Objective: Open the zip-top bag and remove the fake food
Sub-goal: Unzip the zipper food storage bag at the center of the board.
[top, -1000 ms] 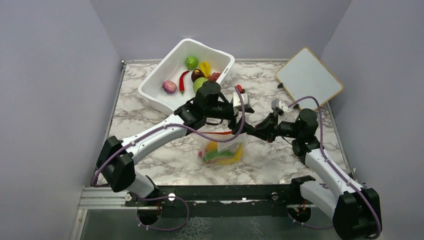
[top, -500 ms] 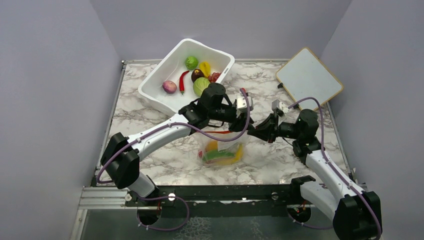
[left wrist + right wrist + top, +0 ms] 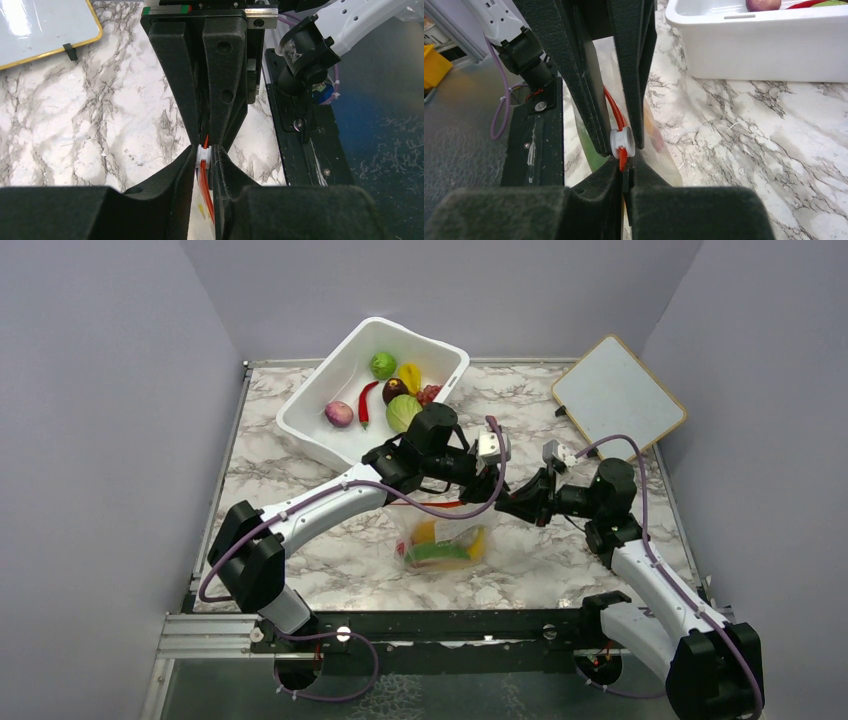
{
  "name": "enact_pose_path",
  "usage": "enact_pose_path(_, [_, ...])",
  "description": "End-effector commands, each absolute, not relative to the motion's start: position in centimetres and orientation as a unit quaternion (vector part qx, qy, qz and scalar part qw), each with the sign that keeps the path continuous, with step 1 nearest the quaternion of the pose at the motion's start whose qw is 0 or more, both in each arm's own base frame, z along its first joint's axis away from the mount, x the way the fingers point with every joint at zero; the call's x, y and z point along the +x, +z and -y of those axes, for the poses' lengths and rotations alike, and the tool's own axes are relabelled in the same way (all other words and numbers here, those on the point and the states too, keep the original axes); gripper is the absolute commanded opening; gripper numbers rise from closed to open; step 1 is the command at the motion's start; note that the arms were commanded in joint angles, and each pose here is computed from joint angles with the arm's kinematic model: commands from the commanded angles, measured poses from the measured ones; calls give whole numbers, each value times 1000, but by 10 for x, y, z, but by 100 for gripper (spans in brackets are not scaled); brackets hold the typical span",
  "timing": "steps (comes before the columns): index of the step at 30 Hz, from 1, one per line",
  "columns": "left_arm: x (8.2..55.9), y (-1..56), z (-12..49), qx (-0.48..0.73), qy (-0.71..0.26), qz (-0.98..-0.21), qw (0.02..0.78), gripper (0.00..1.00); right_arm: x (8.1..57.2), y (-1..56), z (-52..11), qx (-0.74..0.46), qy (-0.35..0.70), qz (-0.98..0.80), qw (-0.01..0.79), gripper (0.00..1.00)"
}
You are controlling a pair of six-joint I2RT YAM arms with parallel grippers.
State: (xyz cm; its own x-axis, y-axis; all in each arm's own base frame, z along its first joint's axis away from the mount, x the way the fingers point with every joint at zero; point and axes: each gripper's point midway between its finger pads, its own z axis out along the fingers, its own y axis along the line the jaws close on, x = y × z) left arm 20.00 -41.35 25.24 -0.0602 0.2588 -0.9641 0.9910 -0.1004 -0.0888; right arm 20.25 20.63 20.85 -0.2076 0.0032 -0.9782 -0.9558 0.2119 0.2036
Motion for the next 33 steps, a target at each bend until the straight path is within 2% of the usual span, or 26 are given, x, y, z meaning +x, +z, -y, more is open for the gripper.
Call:
enact_pose_path(1, [194, 255, 414, 580, -483, -540, 372, 17, 205, 219, -207, -403, 478, -595, 505, 1])
enact_pose_path(4, [196, 257, 414, 579, -477, -543, 377, 1, 206, 218, -207, -400, 477, -598, 505, 1])
enact_pose_path(5, [197, 258, 414, 578, -475, -544, 380, 0, 207, 217, -206, -397, 474, -601, 506, 1])
enact_pose_path(28, [199, 252, 370, 582, -392, -584, 408, 0, 206, 219, -197, -406, 422, -592, 554, 1])
enact_pose_path(31, [195, 255, 371, 580, -404, -581, 404, 0, 202, 223, -198, -416, 425, -585, 551, 11])
enact_pose_path(33, [193, 258, 373, 579, -412, -578, 401, 0, 199, 227, -199, -428, 428, -575, 550, 28])
